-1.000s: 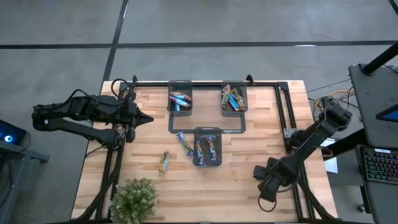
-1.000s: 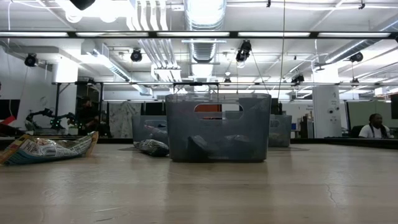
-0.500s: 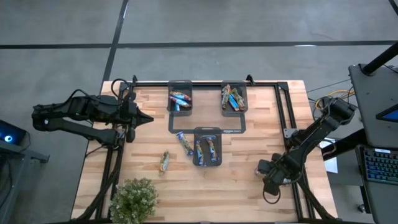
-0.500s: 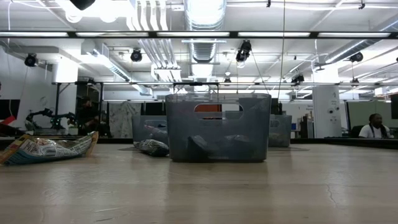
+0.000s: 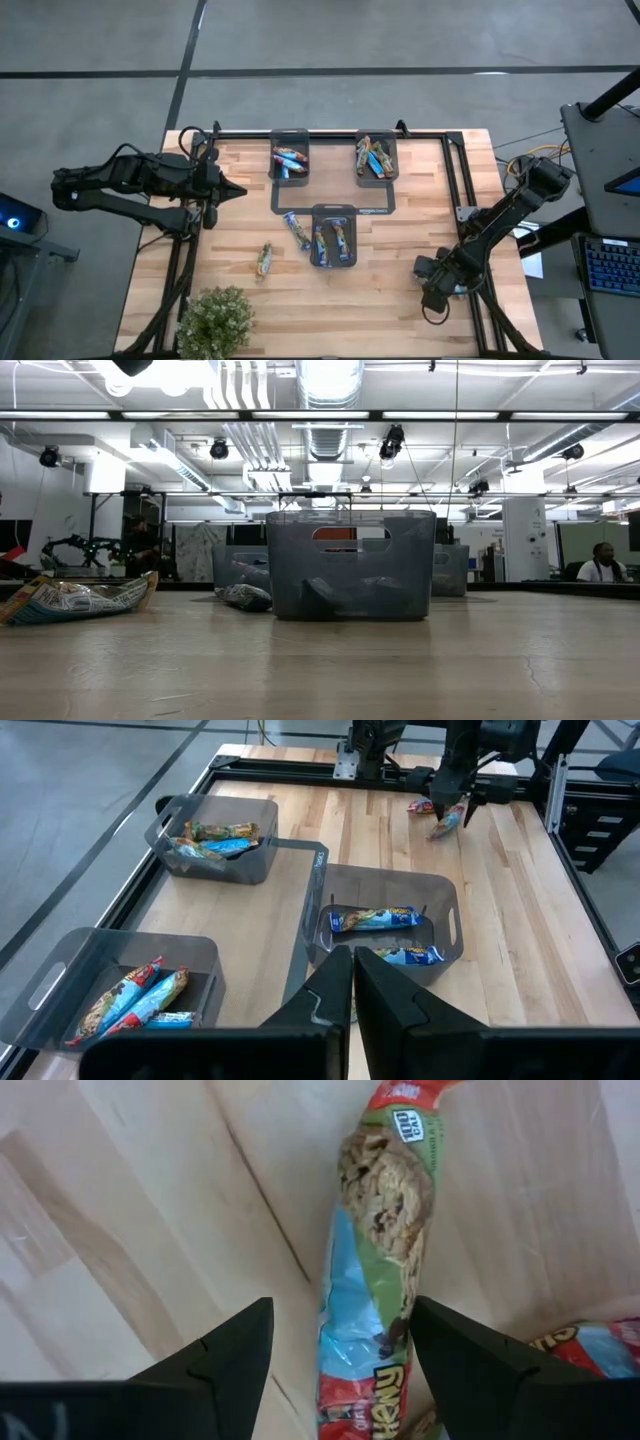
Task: Pick and place Granola Bars by type
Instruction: Put the red granola bar into the left black bin
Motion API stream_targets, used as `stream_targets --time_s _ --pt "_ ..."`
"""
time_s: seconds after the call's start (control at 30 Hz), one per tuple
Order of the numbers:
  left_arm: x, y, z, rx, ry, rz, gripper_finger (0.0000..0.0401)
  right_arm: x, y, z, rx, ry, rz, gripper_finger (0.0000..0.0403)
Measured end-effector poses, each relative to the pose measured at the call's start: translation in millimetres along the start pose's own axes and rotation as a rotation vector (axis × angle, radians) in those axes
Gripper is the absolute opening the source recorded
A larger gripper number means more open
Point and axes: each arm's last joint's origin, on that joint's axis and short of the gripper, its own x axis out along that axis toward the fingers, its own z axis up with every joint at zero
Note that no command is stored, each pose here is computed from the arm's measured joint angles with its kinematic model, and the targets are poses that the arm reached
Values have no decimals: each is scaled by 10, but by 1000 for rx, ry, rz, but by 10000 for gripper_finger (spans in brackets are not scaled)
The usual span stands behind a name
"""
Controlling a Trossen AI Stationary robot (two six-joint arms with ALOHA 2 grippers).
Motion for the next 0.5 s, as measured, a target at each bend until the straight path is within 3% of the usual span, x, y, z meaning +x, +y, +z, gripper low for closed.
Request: stream_targets --time_s 0.5 --pt "0 0 0 0 0 0 0 34 -35 -3 14 13 5 226"
